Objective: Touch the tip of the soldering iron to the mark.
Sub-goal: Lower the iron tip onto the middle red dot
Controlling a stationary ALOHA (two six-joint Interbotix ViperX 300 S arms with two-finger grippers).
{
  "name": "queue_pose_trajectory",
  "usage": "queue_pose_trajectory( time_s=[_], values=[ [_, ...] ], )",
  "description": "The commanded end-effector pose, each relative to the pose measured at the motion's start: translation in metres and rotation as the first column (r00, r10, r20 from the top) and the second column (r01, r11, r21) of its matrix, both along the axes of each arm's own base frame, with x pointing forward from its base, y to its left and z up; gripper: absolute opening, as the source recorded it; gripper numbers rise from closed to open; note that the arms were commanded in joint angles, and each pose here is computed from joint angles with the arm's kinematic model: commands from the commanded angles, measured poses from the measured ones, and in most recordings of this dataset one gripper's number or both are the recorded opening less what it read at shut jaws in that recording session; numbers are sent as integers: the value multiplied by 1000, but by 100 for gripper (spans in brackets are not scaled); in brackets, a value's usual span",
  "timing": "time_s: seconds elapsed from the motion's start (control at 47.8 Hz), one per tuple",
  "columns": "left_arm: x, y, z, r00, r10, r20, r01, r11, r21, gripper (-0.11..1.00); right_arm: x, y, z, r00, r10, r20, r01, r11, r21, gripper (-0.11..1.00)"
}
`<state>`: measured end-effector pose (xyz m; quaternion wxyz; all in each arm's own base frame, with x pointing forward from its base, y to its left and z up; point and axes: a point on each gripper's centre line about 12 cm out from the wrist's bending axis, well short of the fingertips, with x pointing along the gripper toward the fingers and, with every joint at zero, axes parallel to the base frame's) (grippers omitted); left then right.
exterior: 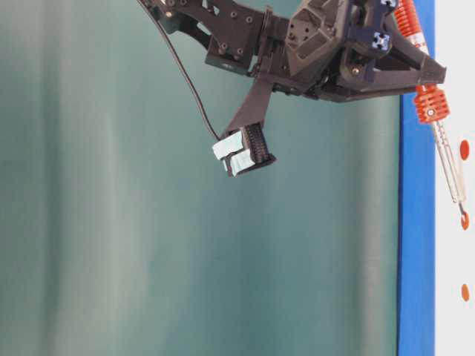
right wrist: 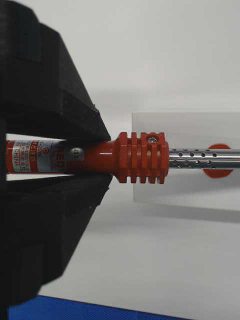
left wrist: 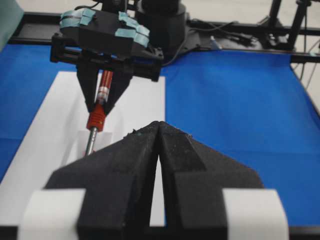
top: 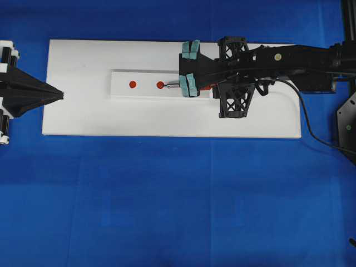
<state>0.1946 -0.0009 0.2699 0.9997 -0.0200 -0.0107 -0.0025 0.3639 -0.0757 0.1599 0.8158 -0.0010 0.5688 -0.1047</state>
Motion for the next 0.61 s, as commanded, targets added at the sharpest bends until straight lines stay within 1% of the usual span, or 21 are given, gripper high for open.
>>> queue_pose_trajectory(
  time_s=[0.0, 0.586],
  values=[
    [2, -1, 4, 1000, -4, 11, 4, 1000, 3, 0, 1, -2, 6, 1000, -4, 24, 4, 1000, -3, 6],
    [2, -1, 4, 1000, -3, 15, 3, 1000, 1, 0, 1, -1, 4, 1000, 0, 30, 0, 1000, -2, 6]
  ],
)
